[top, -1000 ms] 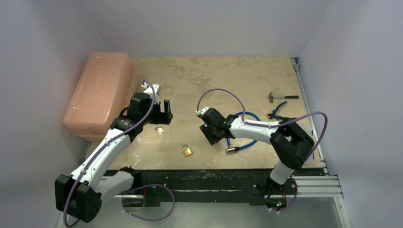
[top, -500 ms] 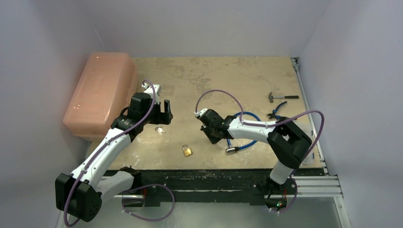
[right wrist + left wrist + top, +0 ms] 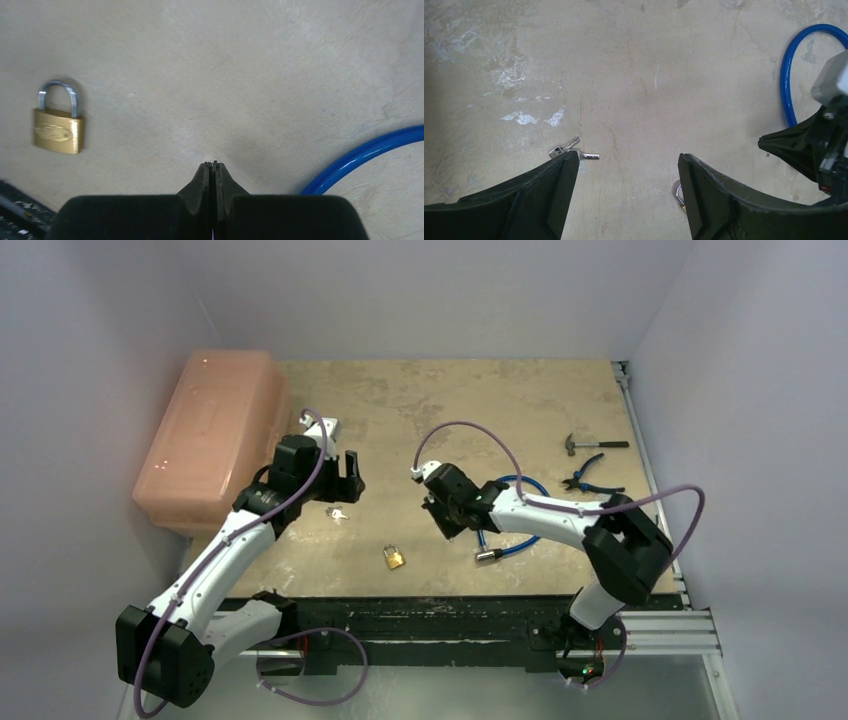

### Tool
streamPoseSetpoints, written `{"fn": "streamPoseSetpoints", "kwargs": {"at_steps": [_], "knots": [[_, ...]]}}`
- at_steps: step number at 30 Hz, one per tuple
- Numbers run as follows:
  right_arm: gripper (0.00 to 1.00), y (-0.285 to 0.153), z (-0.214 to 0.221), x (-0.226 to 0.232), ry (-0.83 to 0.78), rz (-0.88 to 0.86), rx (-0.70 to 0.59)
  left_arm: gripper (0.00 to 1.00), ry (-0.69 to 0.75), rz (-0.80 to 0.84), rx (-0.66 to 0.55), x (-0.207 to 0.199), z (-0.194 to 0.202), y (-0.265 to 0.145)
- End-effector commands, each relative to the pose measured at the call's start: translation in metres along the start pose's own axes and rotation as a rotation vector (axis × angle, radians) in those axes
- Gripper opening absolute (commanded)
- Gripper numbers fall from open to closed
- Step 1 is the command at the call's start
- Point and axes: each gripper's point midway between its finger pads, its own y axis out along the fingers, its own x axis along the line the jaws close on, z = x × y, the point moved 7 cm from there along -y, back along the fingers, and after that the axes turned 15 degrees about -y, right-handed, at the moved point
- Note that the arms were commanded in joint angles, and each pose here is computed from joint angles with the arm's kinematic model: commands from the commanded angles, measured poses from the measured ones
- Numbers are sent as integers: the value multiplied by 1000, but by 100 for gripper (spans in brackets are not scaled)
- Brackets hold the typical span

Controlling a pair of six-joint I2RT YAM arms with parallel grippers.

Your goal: Unlock with the key

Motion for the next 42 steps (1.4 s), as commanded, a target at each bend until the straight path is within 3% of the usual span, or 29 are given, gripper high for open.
{"fn": "streamPoseSetpoints", "kwargs": {"at_steps": [1, 10, 22, 31, 42], "knots": [[0, -36, -34, 3, 3, -82, -225, 75, 35, 161, -41, -23, -15, -14], [0, -113, -65, 21, -17, -331, -606, 70, 88, 527, -60, -59, -12, -48], [0, -234, -94, 25, 80, -519, -1140, 50, 61, 1037, -156, -104, -17, -117], [0, -278, -102, 28, 58, -626, -1278, 40, 90, 1202, -152, -120, -25, -151], [0, -286, -113, 28, 92, -664, -1302, 32, 120, 1296, -92, -126, -21, -162]]}}
